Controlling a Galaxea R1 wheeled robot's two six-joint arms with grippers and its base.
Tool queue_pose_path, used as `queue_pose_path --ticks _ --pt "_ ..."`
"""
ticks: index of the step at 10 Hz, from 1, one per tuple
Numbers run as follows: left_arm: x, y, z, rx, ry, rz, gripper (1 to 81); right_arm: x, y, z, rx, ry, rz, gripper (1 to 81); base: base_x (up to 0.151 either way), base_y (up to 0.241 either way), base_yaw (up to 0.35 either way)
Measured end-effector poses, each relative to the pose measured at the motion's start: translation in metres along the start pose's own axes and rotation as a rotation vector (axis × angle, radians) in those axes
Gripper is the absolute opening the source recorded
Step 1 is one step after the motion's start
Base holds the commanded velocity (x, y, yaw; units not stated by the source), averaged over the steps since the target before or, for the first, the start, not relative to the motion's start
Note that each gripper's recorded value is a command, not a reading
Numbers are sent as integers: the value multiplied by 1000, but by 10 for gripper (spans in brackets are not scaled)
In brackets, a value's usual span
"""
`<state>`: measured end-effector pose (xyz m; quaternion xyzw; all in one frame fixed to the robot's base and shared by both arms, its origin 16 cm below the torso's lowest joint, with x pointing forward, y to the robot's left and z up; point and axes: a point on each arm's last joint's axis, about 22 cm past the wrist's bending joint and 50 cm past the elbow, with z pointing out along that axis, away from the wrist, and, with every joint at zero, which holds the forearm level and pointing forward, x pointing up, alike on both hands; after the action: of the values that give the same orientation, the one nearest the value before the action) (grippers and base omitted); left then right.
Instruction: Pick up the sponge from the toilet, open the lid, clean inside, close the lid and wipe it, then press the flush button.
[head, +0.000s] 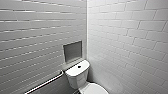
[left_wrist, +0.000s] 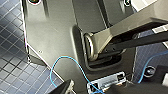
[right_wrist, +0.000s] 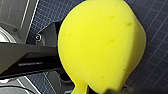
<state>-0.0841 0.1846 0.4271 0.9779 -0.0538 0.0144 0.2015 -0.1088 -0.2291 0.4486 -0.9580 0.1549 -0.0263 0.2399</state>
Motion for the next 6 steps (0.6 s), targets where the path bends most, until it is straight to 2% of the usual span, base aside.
queue_pose_path --ticks 2,4,6 --pt "0 0 -1 0 3 1 811 2 0 0 1 4 -2 10 0 0 0" --pt "18 -2 0 4 43 17 811 16 -4 3 13 38 -20 10 0 0 0" --pt "8 0 -2 3 37 15 811 7 -3 1 13 34 -18 10 0 0 0"
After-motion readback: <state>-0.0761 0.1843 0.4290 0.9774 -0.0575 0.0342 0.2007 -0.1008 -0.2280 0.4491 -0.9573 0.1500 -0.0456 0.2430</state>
